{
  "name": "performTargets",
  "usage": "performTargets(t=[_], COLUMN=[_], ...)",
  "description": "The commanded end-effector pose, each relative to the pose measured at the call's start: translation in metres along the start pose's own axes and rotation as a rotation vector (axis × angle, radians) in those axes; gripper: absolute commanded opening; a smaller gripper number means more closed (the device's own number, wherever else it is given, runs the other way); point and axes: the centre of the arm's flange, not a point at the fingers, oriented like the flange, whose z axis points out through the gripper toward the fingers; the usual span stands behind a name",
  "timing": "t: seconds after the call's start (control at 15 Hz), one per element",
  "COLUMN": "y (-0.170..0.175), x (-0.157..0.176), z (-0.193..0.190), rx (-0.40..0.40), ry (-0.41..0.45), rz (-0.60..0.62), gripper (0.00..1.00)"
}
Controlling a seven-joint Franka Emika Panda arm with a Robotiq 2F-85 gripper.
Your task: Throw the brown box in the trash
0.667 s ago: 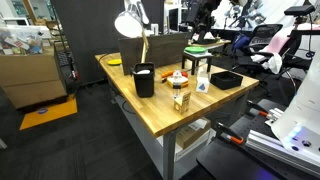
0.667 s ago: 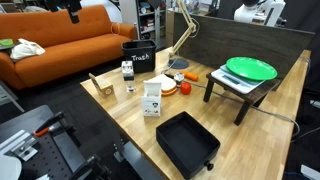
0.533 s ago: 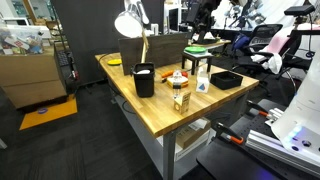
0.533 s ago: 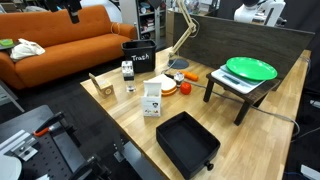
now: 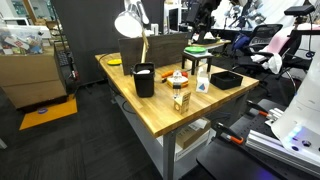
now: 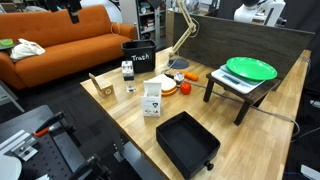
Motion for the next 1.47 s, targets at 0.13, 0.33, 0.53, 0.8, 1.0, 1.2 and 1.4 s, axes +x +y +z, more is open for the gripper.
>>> performTargets(t=[0.13, 0.33, 0.53, 0.8, 1.0, 1.2, 1.4], y=[0.000, 0.000, 0.004, 0.015, 0.026, 0.037, 0.039], x=[0.000, 0.000, 0.003, 0.010, 0.021, 0.035, 0.027], z=[0.000, 0.000, -0.001, 0.000, 0.007, 0.020, 0.023], rx=[0.000, 0.000, -0.006, -0.056, -0.145, -0.230, -0.203], ry=[0.000, 0.000, 0.005, 0.009, 0.003, 0.007, 0.004], rz=[0.000, 0.000, 0.019, 0.077, 0.136, 0.219, 0.220], gripper=[1.00, 1.00, 1.00, 1.00, 1.00, 1.00, 1.00])
